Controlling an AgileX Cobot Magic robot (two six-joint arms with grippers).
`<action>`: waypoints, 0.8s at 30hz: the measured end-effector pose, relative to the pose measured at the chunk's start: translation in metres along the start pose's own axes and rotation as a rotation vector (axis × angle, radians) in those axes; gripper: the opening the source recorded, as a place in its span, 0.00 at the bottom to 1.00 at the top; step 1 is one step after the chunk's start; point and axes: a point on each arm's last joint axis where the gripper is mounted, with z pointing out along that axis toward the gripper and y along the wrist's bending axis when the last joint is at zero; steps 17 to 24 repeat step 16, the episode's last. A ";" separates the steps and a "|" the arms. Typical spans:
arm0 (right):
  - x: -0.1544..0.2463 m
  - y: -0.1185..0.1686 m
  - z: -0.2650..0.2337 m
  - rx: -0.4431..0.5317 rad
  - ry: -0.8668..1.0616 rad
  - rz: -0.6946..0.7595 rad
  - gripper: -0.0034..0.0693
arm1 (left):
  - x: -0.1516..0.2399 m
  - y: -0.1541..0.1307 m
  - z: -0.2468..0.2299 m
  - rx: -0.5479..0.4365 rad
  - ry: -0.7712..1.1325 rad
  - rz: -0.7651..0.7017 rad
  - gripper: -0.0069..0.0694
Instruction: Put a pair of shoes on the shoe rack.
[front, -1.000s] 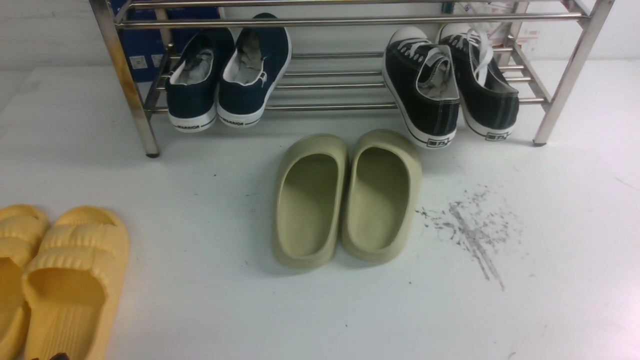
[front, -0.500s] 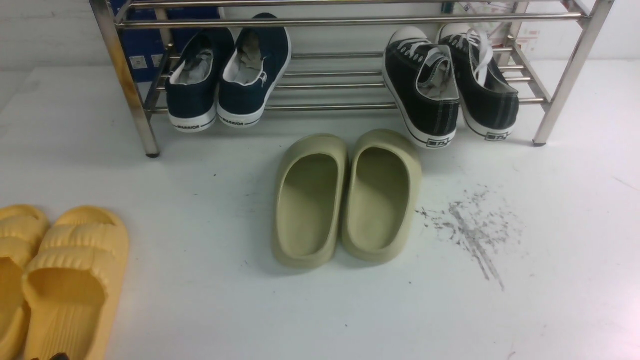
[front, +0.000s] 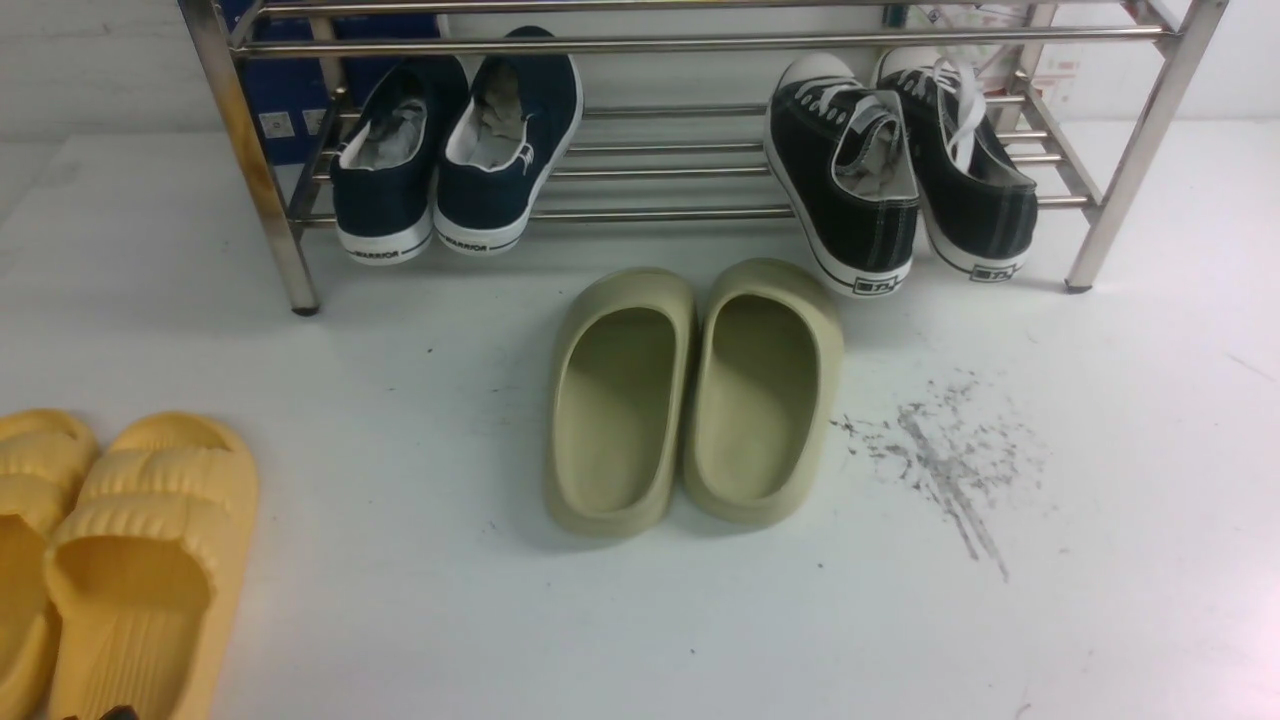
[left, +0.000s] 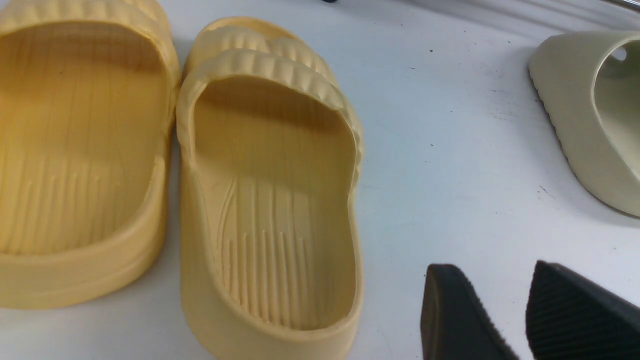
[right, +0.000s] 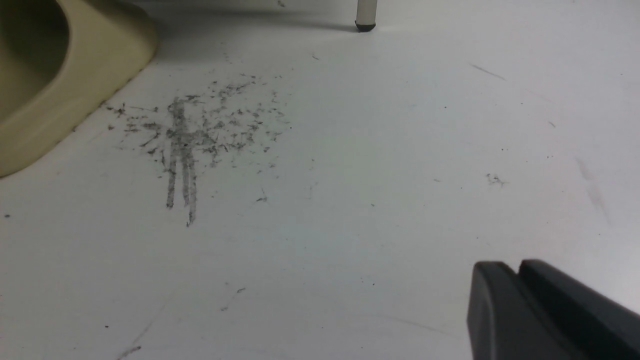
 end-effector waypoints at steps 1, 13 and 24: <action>0.000 0.000 0.000 0.000 0.000 0.000 0.18 | 0.000 0.000 0.000 0.000 0.000 0.000 0.40; 0.000 0.000 0.000 0.000 0.000 0.000 0.20 | 0.000 0.000 0.000 0.000 0.000 0.000 0.40; 0.000 0.000 0.000 0.000 0.000 0.000 0.20 | 0.000 0.000 0.000 0.000 0.000 0.000 0.40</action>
